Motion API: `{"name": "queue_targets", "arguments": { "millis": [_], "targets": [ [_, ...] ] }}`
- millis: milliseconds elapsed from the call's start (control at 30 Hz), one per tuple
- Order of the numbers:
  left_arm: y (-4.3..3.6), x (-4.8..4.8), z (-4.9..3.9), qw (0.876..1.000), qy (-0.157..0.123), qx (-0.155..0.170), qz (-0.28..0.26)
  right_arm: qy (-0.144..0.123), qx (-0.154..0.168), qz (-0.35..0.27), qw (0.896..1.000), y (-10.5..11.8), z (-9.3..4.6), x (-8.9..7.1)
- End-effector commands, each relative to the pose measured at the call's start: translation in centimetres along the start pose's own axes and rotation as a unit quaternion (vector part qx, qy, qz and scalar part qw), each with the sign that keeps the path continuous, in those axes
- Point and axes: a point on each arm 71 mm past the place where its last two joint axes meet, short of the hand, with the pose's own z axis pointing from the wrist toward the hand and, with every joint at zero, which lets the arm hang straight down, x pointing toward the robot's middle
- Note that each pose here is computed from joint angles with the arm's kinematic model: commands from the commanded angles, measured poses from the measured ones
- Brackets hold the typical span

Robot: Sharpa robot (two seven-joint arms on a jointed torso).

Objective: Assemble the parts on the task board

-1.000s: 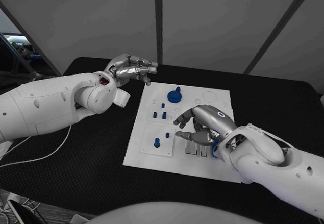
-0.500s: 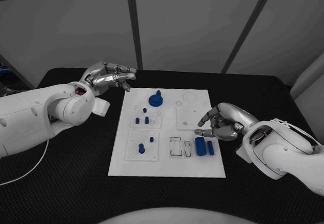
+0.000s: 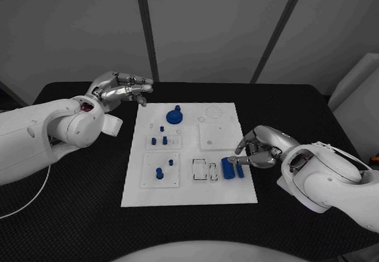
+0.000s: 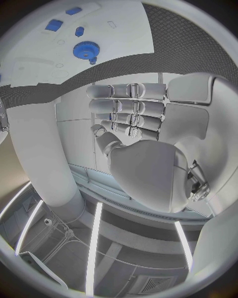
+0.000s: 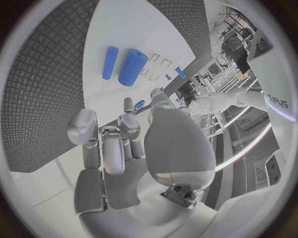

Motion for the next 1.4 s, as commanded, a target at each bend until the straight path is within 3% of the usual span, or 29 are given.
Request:
{"name": "queue_targets", "arguments": {
  "millis": [33, 633, 1400],
  "targets": [
    [-0.10, -0.01, -0.03, 1.000, 0.002, 0.002, -0.002, 0.003, 0.015, -0.029, 0.999, -0.1, 0.1, 0.3],
    [-0.08, -0.26, -0.16, 1.000, 0.000, 0.001, -0.001, 0.034, 0.022, -0.046, 0.998, 0.1, 0.4, 3.0],
    [-0.03, -0.32, -0.26, 1.000, 0.003, -0.004, -0.001, 0.047, 0.024, -0.054, 0.997, 0.9, 2.0, 5.0]
  ]
}}
